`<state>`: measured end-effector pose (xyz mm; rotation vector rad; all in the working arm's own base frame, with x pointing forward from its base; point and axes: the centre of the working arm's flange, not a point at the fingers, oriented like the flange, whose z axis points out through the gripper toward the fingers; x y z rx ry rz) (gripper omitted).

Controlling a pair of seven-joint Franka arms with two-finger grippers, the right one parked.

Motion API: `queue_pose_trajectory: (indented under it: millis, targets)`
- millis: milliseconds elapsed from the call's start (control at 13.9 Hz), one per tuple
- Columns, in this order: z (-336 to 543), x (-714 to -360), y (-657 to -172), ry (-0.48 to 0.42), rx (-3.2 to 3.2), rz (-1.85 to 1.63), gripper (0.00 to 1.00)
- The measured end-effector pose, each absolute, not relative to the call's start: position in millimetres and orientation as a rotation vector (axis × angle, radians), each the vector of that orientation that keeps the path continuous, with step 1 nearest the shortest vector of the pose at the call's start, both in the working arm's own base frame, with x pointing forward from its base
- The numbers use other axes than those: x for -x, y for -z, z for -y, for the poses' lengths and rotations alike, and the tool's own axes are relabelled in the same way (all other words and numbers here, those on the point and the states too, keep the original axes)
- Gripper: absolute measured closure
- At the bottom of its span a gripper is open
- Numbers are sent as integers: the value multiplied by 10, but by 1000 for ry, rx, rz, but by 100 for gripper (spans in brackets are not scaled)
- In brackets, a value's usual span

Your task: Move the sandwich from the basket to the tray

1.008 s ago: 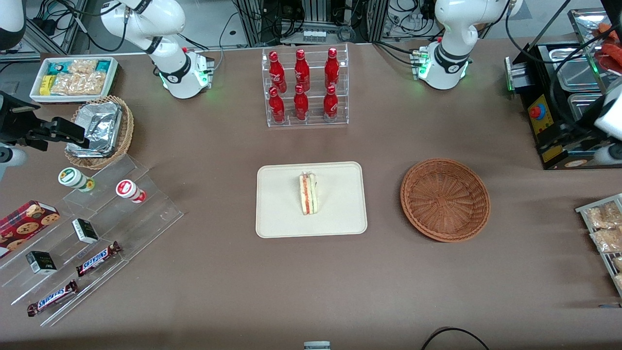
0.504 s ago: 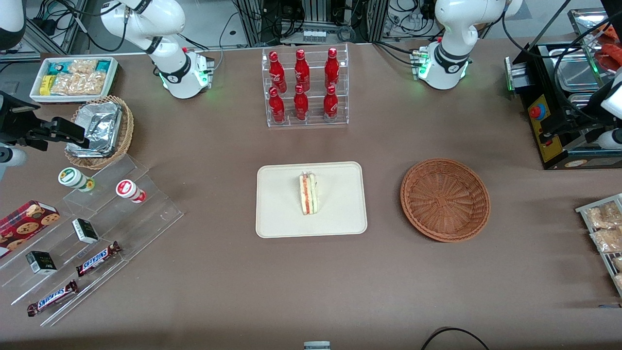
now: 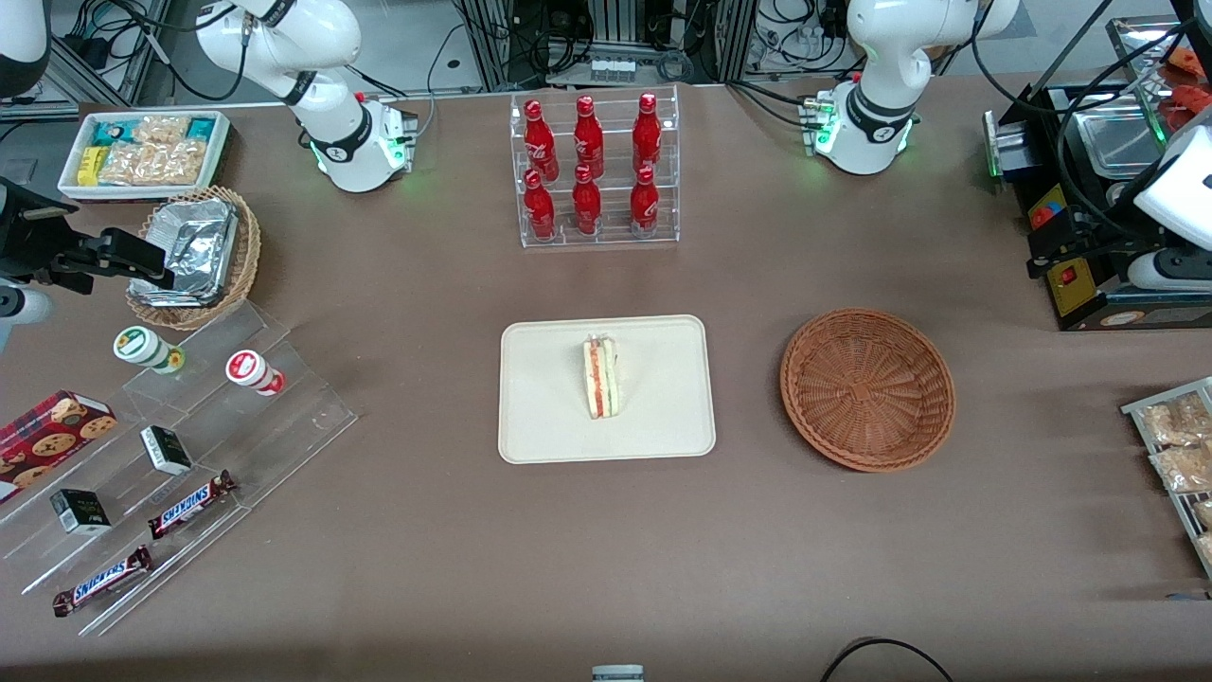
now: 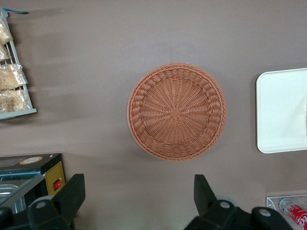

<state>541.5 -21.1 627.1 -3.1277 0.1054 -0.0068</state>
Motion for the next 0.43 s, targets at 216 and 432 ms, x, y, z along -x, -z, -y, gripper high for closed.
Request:
queue_pose_trajectory:
  millis: [216, 432]
  targets:
    - [261, -5413, -6270, 6, 3130, -94, 0]
    - [257, -5413, -6269, 5, 3132, -69, 0]
